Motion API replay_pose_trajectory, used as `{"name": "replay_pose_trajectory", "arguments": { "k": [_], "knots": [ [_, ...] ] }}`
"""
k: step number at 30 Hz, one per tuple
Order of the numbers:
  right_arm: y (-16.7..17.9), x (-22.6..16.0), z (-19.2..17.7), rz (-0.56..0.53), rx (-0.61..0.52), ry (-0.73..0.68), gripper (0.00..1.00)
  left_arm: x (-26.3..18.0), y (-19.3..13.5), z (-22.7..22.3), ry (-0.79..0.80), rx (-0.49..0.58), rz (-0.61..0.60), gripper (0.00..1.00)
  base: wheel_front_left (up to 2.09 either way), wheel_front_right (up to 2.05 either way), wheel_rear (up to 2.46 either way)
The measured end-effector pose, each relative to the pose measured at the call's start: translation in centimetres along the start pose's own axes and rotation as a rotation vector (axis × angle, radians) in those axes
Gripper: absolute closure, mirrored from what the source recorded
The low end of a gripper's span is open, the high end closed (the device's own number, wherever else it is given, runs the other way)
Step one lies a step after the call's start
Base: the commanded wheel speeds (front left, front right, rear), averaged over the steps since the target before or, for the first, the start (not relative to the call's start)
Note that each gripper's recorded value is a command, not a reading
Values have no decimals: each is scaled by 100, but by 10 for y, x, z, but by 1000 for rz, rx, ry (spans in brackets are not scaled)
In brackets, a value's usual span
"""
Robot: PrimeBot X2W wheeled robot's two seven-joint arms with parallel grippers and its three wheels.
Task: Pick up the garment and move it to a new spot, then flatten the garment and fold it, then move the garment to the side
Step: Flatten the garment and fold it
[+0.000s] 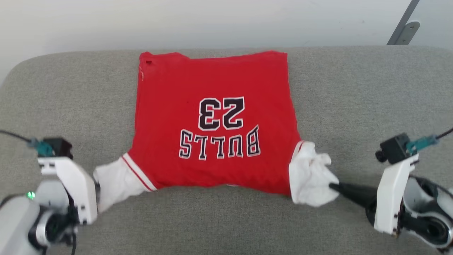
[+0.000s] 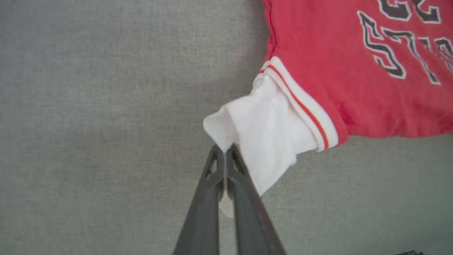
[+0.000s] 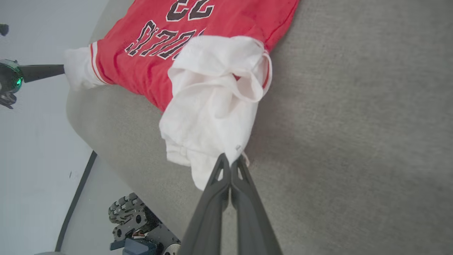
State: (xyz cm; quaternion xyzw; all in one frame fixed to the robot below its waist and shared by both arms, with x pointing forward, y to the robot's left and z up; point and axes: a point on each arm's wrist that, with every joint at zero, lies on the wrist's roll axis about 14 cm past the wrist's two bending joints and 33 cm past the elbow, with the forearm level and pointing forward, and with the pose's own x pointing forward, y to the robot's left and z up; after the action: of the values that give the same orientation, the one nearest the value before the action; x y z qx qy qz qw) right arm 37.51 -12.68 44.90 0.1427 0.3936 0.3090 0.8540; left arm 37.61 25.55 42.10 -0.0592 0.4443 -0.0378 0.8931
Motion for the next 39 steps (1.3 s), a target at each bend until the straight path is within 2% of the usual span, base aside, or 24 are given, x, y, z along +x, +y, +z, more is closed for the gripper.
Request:
{"name": "replay_pose_trajectory", "arguments": {
  "k": [8,18,19,21,26,30,33,39],
  "knots": [
    [1,-4,-50,20,88,116,100,-20,1,-52,119,-49,43,100,0,0,0],
    [-2,15,-78,-2,101,165,99,-17,3,-68,145,-78,71,100,0,0,0],
    [-4,18,-82,-13,107,174,60,-15,2,-68,136,-76,68,100,0,0,0],
    [-15,21,-88,-58,90,186,0,-10,0,-64,114,-84,62,100,0,0,0],
    [-15,33,-90,-82,52,196,0,1,-7,-53,66,-82,39,100,0,0,0],
    [-18,32,-76,-115,-40,186,0,5,-10,-46,24,-75,25,100,0,0,0],
    [-18,27,-52,-136,-97,142,0,8,-14,-43,-1,-74,10,100,0,0,0],
    [-9,20,18,-169,-175,-40,0,11,-19,-35,-46,-70,-9,100,0,0,0]
  ]
}}
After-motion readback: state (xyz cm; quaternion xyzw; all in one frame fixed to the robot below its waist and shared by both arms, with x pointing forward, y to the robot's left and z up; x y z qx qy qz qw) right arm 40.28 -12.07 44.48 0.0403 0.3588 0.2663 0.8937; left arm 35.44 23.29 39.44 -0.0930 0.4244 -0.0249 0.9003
